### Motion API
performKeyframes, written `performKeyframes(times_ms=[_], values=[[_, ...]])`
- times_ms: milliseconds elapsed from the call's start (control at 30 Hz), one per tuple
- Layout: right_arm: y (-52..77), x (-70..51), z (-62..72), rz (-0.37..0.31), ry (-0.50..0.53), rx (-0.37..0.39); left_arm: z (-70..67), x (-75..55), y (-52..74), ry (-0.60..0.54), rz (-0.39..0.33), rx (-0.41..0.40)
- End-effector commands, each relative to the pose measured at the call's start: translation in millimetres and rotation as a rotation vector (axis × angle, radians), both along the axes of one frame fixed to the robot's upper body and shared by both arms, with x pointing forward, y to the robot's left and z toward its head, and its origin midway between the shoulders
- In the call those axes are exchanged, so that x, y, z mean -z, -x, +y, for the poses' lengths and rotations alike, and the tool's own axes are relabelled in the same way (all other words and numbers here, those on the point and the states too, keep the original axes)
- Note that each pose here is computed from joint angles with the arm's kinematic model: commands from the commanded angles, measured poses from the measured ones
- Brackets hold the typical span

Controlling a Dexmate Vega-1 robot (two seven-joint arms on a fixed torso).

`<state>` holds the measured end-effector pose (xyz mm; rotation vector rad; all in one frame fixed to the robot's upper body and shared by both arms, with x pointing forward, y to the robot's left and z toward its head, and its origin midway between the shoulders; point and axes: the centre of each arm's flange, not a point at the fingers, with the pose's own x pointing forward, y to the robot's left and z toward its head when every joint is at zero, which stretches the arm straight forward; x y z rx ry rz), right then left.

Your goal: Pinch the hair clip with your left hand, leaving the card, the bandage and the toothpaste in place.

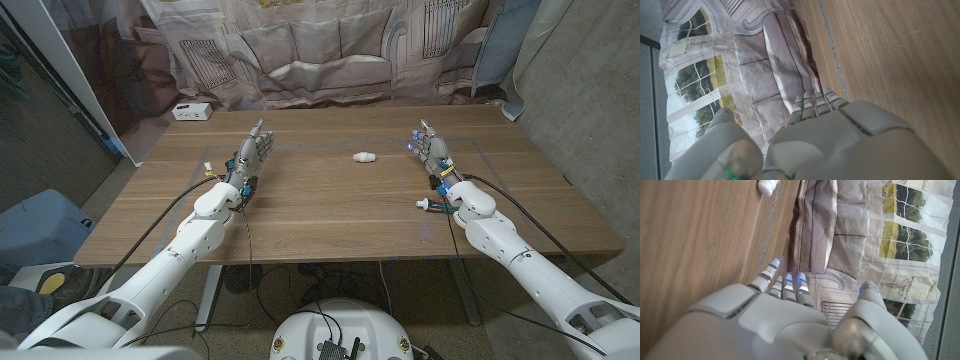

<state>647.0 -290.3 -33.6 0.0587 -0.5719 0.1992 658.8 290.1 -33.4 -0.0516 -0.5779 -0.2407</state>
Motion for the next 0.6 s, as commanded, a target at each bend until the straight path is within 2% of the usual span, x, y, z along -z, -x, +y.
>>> performKeyframes(times_ms=[33,300,500,600], values=[[6.8,8.3,2.7,0.021,-0.021,-0.001,0.6,1.9,-1.9,-0.015,-0.005,0.034],[11.0,9.3,6.0,0.008,-0.020,-0.002,0.9,-2.7,5.1,-0.037,-0.044,0.018],[15.5,7.4,4.5,0.000,-0.012,-0.006,0.5,-7.4,11.2,-0.072,-0.086,-0.026],[17.2,6.7,0.3,-0.010,-0.008,-0.014,0.4,-6.9,17.4,-0.086,-0.127,-0.073]])
